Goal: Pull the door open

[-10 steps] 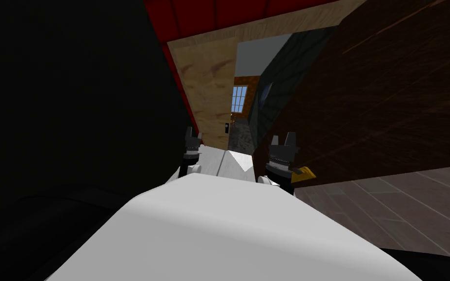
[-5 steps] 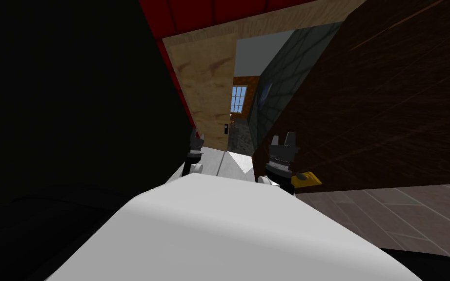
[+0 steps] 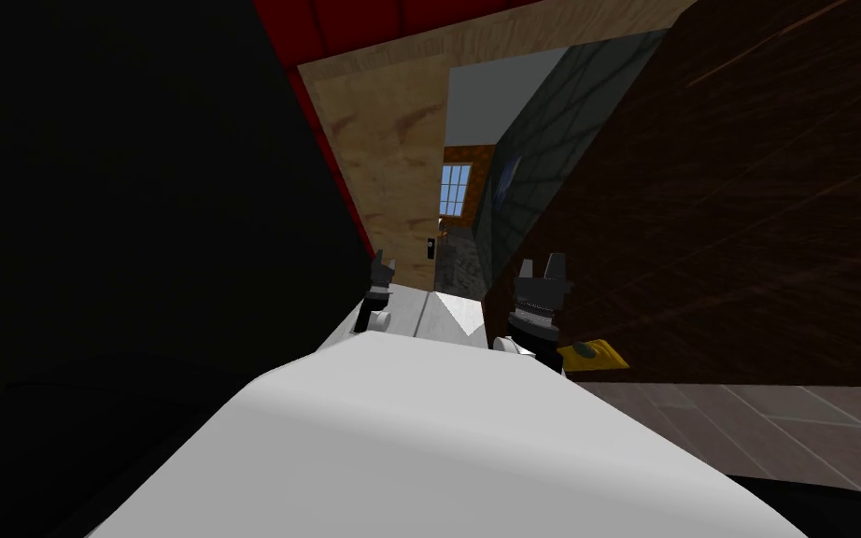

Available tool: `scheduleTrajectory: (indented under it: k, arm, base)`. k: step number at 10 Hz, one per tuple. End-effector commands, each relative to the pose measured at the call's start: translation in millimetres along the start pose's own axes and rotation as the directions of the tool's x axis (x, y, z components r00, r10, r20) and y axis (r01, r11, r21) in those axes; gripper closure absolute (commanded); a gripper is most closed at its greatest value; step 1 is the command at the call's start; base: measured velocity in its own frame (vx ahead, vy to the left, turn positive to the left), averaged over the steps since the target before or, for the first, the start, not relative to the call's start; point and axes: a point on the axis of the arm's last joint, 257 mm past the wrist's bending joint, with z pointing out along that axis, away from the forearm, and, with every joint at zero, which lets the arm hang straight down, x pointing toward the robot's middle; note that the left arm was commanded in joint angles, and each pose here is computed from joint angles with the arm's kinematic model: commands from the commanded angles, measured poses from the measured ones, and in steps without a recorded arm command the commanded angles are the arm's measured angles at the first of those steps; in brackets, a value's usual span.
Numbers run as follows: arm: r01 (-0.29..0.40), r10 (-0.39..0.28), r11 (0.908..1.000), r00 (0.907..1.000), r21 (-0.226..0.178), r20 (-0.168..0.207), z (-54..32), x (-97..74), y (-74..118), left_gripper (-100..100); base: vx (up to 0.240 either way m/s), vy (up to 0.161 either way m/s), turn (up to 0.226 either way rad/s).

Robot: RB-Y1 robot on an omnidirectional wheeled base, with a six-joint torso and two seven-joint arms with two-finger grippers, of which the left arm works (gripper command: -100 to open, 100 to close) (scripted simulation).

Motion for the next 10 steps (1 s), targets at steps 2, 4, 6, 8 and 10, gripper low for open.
scheduleTrajectory:
  k: [2, 4, 6, 8, 10]
  arm:
    - [0.002, -0.002, 0.9990, 1.0000, -0.045, -0.007, -1.6, 0.2, 23.4, -100]
    - [0.002, -0.003, 0.9968, 0.9999, -0.080, -0.012, -1.3, 0.4, 41.6, -100]
    - [0.002, -0.004, 0.9934, 0.9999, -0.115, -0.017, -1.5, 0.6, 59.5, -100]
    - [0.001, -0.004, 0.9887, 0.9998, -0.150, -0.021, -1.9, 0.6, 77.6, -100]
    - [-0.001, -0.004, 0.9827, 0.9997, -0.185, -0.026, -2.7, 0.5, 95.4, -100]
  base:
    - [0.116, -0.009, -0.017]
    - [0.099, -0.021, -0.020]
    - [0.096, -0.014, -0.017]
    - [0.103, -0.019, -0.018]
    - [0.079, -0.025, -0.021]
